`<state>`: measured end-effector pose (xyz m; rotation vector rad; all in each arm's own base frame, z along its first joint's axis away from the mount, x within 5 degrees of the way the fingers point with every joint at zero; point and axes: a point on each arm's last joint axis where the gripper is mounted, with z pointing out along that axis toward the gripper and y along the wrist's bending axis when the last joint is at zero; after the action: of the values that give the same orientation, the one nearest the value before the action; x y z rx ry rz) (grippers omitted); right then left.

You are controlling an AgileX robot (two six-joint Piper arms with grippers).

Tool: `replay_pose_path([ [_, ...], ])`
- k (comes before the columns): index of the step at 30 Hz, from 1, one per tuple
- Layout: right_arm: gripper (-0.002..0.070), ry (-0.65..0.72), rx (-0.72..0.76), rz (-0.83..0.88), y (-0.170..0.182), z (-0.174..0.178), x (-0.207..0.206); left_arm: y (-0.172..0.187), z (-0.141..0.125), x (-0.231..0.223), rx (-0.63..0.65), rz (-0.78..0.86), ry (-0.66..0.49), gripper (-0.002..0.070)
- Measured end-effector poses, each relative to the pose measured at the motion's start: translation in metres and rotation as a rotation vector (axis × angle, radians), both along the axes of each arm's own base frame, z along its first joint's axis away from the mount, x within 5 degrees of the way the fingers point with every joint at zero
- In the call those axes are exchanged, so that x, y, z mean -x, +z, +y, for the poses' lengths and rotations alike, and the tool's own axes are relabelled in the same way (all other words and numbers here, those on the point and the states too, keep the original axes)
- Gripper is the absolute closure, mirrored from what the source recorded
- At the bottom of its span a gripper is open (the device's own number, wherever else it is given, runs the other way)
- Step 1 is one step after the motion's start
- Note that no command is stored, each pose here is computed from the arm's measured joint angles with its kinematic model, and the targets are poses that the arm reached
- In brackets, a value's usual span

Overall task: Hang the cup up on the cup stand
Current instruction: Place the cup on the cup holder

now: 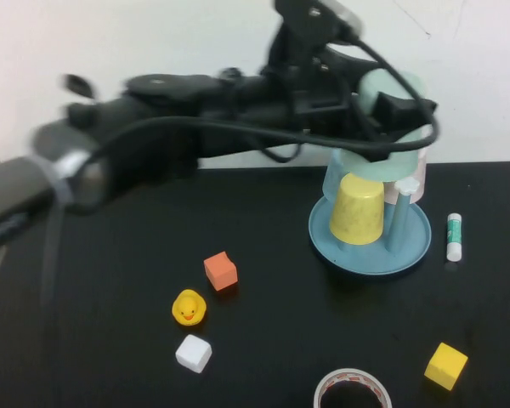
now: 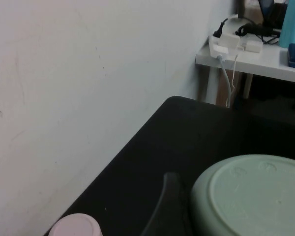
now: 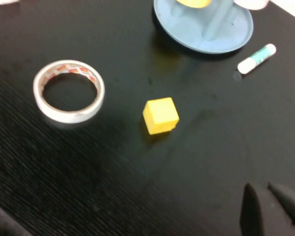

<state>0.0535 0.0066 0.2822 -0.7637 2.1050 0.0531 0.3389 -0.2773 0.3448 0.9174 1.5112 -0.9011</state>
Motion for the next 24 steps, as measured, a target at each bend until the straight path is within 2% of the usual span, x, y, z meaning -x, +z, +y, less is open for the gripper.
replay_pose_path([
  [6,0.0674,-0.008,0.018,-0.010,-0.004,0.000,-0.001,-0.031,-0.047,-0.035,0.006,0.029,-0.005,0.0125],
  [12,0.0675,-0.015,0.030,-0.028,-0.004,-0.002,-0.003,-0.052,-0.090,-0.051,0.022,0.028,0.028,0.0125],
  [16,0.0675,-0.017,0.034,-0.028,-0.004,-0.002,-0.003,-0.070,-0.101,-0.061,0.007,0.037,0.080,0.0125],
  [24,0.0675,-0.023,0.039,-0.041,-0.003,-0.003,-0.003,-0.110,-0.103,-0.076,-0.052,0.088,0.175,0.0125],
])
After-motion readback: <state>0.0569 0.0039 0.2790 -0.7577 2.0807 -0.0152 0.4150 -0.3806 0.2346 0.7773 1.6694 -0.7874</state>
